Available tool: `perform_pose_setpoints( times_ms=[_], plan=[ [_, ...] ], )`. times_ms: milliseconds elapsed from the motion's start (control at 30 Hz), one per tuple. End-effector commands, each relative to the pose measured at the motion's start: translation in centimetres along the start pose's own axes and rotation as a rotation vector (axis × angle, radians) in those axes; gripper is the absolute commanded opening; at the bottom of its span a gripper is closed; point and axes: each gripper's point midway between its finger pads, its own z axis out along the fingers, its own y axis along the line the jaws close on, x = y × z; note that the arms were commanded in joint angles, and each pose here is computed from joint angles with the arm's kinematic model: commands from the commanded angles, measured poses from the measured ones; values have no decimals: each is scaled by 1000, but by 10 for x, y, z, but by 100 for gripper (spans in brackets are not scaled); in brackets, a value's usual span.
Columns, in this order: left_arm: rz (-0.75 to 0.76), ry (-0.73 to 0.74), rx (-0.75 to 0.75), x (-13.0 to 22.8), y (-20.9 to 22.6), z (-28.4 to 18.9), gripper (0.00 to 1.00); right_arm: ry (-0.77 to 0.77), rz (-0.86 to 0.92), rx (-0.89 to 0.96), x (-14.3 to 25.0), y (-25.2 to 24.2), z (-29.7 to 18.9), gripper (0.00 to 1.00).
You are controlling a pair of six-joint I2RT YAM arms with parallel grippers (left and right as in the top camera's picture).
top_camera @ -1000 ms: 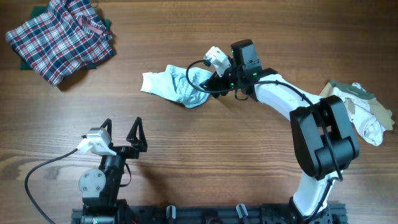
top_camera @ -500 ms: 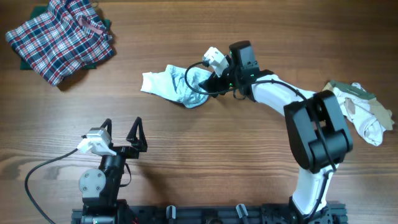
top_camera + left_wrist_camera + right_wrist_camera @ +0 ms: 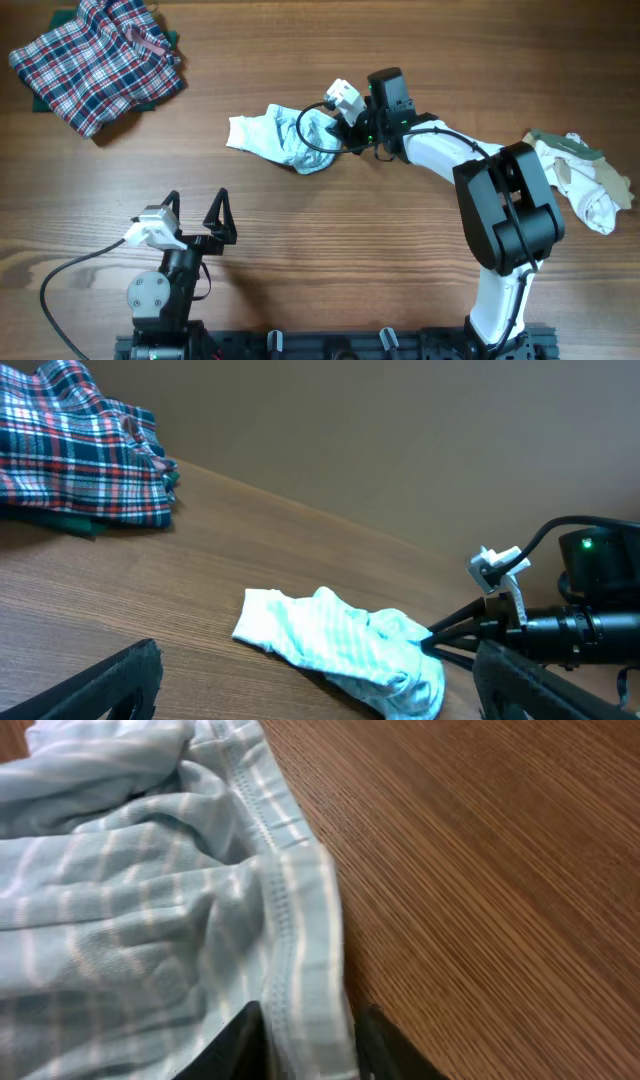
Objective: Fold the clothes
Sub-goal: 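Grasp the blue garment's waistband edge with the right gripper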
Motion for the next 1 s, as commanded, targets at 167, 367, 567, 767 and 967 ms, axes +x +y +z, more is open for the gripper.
perform_pose_setpoints(
  times_ms=[167, 367, 567, 767, 967],
  plan=[
    [16, 2, -7, 2, 2, 0, 100, 18, 32, 22, 6, -6, 4, 4],
    [16, 2, -7, 2, 2, 0, 100, 22, 55, 20, 6, -5, 3, 4],
    [16, 2, -7, 2, 2, 0, 100, 24, 102, 20, 5, -5, 2, 4],
    [16, 2, -7, 2, 2, 0, 100, -57, 126, 128, -38, -23, -36, 4],
    [16, 2, -7, 2, 2, 0, 100, -98, 149, 386, -74, -52, -106, 4]
  ],
)
